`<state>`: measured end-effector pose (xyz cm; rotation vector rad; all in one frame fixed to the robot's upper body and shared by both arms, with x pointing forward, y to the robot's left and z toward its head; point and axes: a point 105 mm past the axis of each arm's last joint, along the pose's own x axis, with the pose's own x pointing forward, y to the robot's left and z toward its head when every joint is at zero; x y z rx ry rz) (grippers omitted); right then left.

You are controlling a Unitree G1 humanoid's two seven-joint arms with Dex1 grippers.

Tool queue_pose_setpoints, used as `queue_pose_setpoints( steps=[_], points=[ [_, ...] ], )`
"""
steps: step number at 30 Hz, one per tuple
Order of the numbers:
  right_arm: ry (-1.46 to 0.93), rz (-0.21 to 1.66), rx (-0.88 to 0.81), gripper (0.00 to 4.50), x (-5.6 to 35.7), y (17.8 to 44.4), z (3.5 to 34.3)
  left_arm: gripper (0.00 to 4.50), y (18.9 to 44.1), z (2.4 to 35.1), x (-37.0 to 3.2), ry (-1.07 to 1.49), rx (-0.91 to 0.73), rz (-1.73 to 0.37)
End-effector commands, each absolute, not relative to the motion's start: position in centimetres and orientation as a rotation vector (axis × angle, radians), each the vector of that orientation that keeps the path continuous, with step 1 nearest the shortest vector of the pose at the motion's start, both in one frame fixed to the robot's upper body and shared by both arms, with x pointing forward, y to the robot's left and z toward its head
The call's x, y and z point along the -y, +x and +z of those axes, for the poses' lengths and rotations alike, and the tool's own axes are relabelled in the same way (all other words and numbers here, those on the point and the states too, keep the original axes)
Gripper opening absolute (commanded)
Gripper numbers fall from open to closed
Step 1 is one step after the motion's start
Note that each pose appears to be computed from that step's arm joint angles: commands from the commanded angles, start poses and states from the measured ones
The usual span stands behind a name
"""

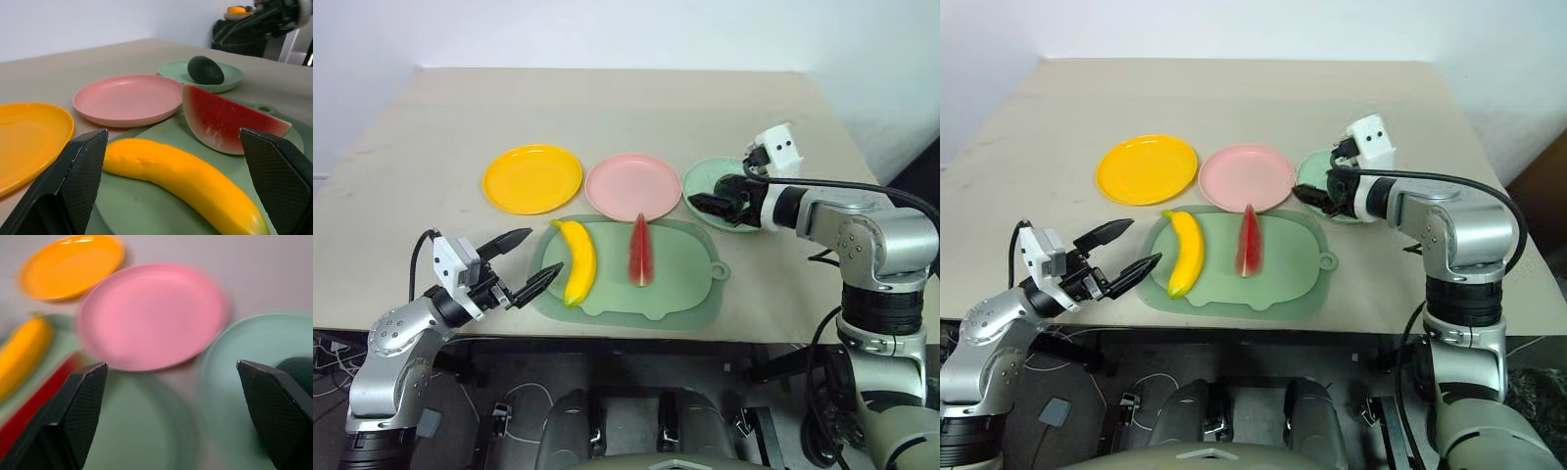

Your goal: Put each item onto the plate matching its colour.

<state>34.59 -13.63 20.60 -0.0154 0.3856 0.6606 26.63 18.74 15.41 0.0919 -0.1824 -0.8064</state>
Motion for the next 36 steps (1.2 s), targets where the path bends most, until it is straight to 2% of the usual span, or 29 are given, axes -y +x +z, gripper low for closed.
queue_pose_setpoints(
  steps=[1,13,19,29,36],
  points=[
    [0.039,0.736,-0.467,4.46,11.5,32.9,20.7,4.50,26.8,16.0,-18.3,0.109,0.212,-0.822],
    [0.104,0.835,-0.657,4.46,5.7,32.2,16.4,4.50,27.3,15.6,-18.0,0.094,0.216,-0.836],
    [0.067,0.796,-0.730,4.46,5.3,32.4,15.1,4.50,27.2,15.2,-17.4,0.085,0.215,-0.845],
    [-0.157,0.729,-0.766,4.46,5.4,32.5,13.8,4.50,27.1,15.0,-17.6,0.085,0.217,-0.832],
    [-0.285,0.828,-0.716,4.46,3.9,32.0,14.1,4.50,27.2,15.4,-17.5,0.091,0.224,-0.824]
  ],
)
